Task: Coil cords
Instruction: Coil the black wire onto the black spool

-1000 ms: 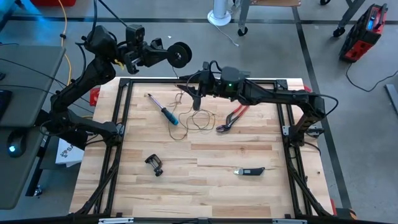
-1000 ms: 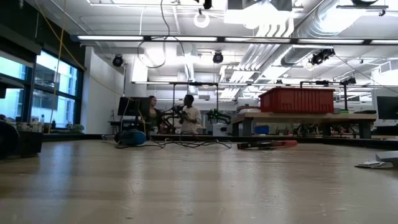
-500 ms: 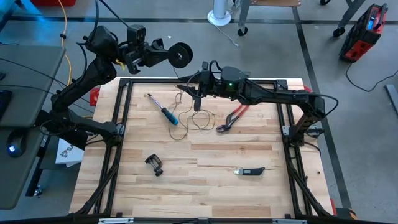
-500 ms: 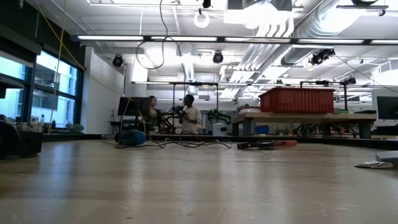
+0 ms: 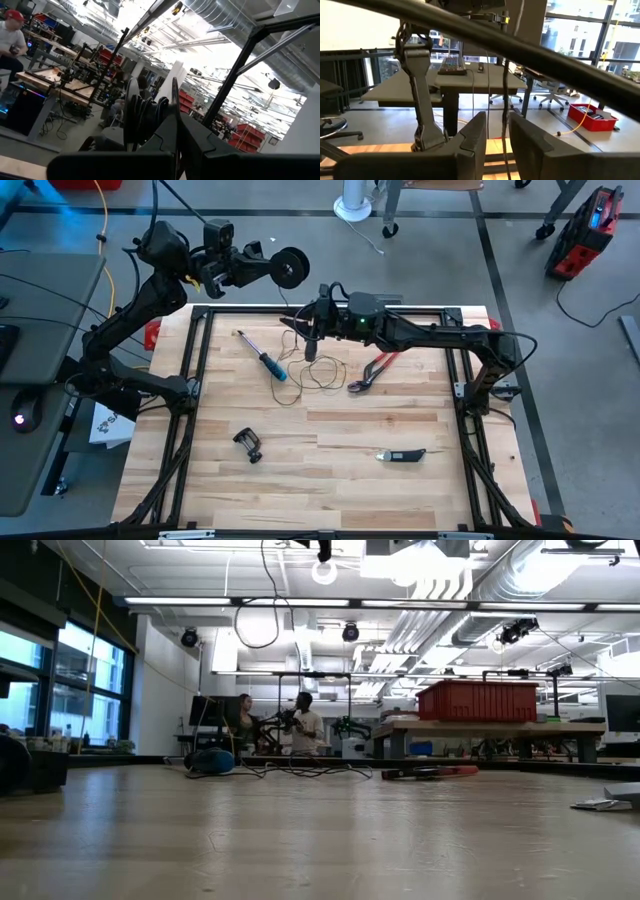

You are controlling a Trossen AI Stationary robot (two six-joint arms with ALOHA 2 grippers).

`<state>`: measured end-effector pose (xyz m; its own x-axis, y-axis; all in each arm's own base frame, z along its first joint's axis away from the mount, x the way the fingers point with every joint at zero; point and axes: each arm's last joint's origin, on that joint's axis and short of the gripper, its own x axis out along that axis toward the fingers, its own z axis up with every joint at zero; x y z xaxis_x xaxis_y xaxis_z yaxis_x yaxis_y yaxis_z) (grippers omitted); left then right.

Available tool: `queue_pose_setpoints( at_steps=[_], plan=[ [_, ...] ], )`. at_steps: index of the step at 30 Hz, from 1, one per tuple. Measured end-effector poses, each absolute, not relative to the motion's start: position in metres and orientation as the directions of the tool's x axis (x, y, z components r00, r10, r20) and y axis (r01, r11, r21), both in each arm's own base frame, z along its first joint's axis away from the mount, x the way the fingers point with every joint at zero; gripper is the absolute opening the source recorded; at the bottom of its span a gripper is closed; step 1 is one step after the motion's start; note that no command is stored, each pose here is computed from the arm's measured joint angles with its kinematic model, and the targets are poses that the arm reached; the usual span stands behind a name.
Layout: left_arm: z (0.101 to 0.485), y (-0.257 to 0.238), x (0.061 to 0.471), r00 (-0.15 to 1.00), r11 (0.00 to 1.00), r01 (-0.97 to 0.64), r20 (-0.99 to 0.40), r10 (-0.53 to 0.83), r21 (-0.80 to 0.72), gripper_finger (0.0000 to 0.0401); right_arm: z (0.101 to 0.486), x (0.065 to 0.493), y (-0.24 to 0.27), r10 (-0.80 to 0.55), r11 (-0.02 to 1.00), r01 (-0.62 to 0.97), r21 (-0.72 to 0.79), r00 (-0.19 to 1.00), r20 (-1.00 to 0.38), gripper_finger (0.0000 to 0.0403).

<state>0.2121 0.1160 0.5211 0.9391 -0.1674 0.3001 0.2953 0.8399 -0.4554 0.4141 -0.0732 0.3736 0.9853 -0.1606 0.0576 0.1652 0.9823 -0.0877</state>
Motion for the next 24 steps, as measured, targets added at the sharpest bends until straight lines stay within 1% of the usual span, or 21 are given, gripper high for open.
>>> queue_pose_setpoints(
  at_steps=[6, 13, 20, 24],
  plan=[
    [0.521, 0.116, 0.212, 0.939, 0.840, 0.296, 0.301, -0.168, -0.454, 0.0000, 0.379, 0.409, -0.073, -0.170, 0.981, 0.174, -0.091, 0.984, 0.048, 0.0056],
    [0.522, 0.116, 0.212, 0.935, 0.843, 0.302, 0.309, -0.171, -0.445, 0.0000, 0.384, 0.402, -0.071, -0.175, 0.980, 0.176, -0.095, 0.984, 0.020, 0.0060],
    [0.522, 0.116, 0.211, 0.936, 0.843, 0.301, 0.309, -0.171, -0.446, 0.0000, 0.386, 0.402, -0.071, -0.175, 0.980, 0.178, -0.084, 0.984, 0.040, 0.0060],
    [0.522, 0.116, 0.211, 0.936, 0.843, 0.301, 0.309, -0.170, -0.446, 0.0000, 0.390, 0.401, -0.071, -0.175, 0.981, 0.180, -0.068, 0.982, 0.075, 0.0060]
  ],
)
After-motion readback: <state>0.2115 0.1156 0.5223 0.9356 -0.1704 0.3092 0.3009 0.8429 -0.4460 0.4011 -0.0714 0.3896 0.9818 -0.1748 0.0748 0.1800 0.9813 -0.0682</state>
